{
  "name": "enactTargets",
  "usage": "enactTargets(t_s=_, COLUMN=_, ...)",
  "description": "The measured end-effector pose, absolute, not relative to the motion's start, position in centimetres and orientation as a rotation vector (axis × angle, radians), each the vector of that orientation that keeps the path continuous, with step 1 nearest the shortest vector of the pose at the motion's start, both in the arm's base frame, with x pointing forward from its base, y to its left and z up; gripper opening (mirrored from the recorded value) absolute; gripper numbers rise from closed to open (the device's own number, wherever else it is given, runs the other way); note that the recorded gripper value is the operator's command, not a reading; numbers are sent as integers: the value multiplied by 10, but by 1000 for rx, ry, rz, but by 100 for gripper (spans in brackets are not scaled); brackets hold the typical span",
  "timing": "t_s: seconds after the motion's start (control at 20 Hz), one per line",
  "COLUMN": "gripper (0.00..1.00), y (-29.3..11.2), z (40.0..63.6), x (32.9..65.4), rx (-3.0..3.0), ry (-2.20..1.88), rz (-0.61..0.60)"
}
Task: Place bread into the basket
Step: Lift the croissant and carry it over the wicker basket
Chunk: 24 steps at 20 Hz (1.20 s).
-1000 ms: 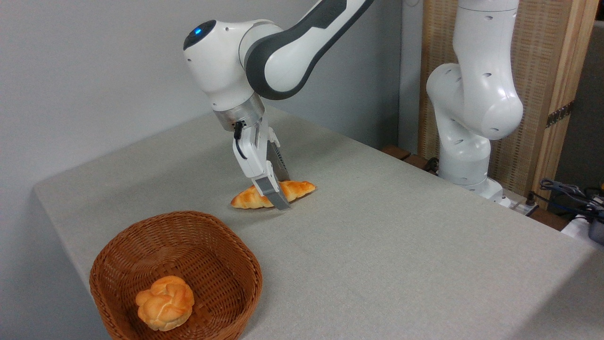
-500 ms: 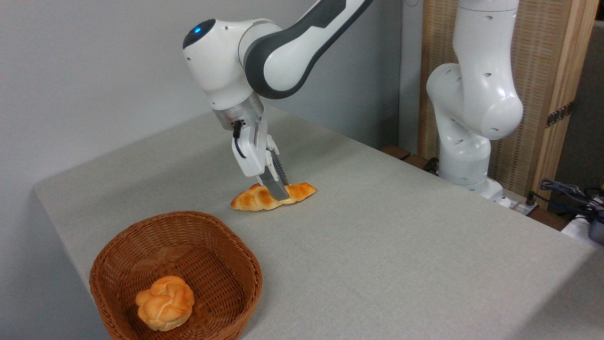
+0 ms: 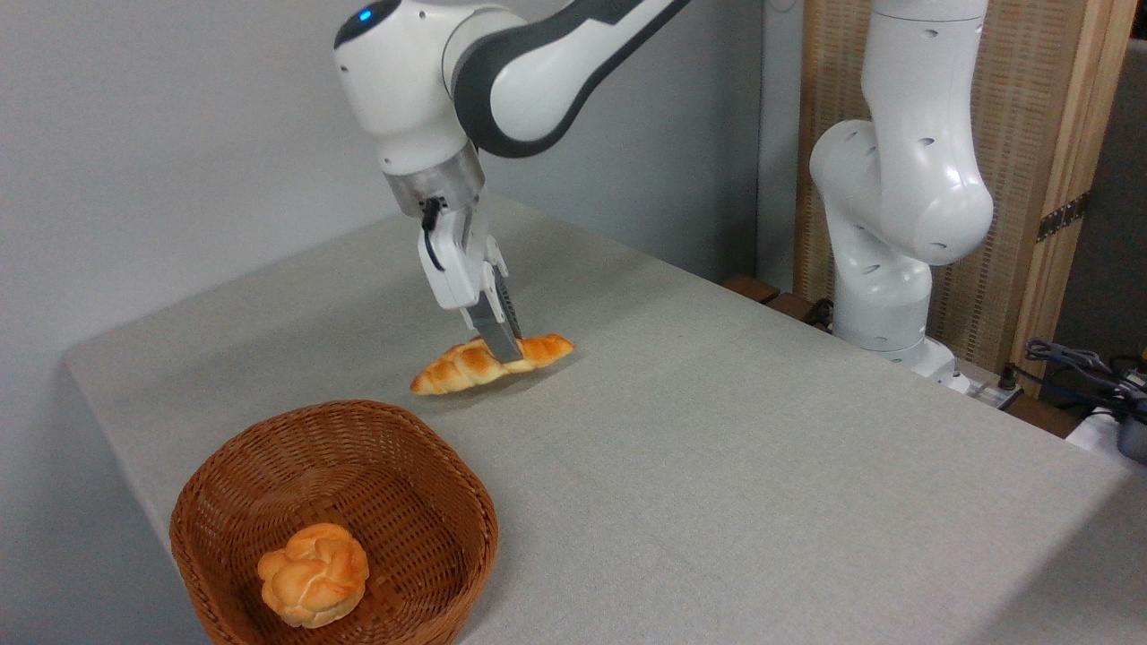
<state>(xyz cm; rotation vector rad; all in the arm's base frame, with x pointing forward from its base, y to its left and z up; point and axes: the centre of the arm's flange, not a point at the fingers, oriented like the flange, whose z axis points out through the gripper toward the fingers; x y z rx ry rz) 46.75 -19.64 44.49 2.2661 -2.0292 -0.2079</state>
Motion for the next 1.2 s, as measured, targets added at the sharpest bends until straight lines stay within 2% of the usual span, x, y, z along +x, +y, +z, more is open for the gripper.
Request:
enactTargets(t_s=0.3, gripper=16, y=-192, z=494, x=485, rx=2317, ry=-2015, rz=-100)
enactTargets(t_s=0.55, gripper=16, y=-132, z=539, x=521, rx=2465, ry=-1870, rz=68)
enactTargets(t_s=0.6, gripper=20, y=-120, z=543, x=529, rx=2494, ry=-1835, rz=120)
enactTargets(t_s=0.7, gripper=39, y=-101, z=539, x=547, rx=2544, ry=-1772, rz=214)
enactTargets(t_s=0.75, gripper=62, y=-94, z=532, x=556, rx=2566, ry=-1743, rz=248)
enactTargets(t_s=0.8, gripper=74, y=-87, z=525, x=565, rx=2588, ry=-1716, rz=275)
enactTargets(t_s=0.95, gripper=85, y=-80, z=505, x=590, rx=2625, ry=-1665, rz=319)
enactTargets(t_s=1.05, gripper=90, y=-82, z=496, x=600, rx=2632, ry=-1665, rz=310)
enactTargets(t_s=1.15, gripper=99, y=-77, z=491, x=605, rx=2645, ry=-1644, rz=302)
enactTargets(t_s=1.2, gripper=100, y=-73, z=490, x=607, rx=2650, ry=-1624, rz=306)
